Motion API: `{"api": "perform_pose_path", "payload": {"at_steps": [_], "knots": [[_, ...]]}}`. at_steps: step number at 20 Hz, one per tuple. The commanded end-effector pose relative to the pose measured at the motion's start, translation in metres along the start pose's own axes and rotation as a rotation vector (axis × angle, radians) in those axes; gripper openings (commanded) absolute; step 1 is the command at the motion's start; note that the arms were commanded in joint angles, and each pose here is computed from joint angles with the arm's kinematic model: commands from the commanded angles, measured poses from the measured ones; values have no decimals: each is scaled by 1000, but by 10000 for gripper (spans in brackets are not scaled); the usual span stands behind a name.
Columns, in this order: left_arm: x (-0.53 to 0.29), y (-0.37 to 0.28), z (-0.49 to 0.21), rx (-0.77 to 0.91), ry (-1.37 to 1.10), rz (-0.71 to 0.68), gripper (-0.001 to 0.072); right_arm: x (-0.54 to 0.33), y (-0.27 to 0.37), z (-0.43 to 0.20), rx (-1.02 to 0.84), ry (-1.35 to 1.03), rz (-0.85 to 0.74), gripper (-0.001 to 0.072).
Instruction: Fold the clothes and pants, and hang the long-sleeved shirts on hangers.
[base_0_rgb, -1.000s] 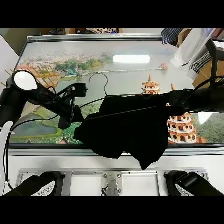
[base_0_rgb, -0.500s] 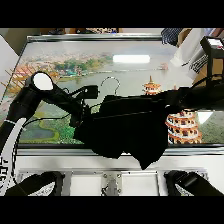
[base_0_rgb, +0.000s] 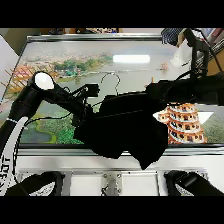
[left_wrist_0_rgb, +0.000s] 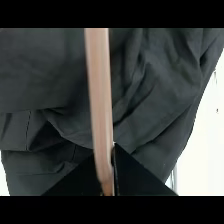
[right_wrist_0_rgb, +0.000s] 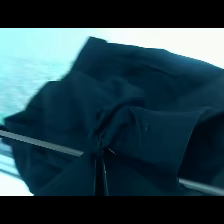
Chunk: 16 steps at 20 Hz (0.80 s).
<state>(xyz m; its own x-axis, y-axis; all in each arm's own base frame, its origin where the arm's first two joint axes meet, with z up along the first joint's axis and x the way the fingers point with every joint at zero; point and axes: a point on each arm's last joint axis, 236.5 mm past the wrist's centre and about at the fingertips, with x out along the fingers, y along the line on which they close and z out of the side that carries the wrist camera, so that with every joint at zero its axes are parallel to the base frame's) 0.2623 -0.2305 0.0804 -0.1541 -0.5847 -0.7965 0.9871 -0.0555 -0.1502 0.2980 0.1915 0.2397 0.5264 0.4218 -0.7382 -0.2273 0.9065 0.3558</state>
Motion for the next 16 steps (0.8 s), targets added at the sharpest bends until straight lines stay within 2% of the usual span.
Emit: {"api": "perform_pose_path", "payload": {"at_steps": [1, 14, 15, 16], "knots": [[0, 0, 1, 0, -6, -1, 12, 8, 24, 3, -33, -10, 77, 13], [0, -6, 0, -1, 2, -26, 11, 13, 23, -1, -123, 0, 45, 32], [0, -6, 0, -1, 2, -26, 12, 10, 23, -2, -123, -1, 46, 162], [0, -6, -1, -1, 2, -26, 12, 6, 23, -2, -125, -6, 48, 450]]}}
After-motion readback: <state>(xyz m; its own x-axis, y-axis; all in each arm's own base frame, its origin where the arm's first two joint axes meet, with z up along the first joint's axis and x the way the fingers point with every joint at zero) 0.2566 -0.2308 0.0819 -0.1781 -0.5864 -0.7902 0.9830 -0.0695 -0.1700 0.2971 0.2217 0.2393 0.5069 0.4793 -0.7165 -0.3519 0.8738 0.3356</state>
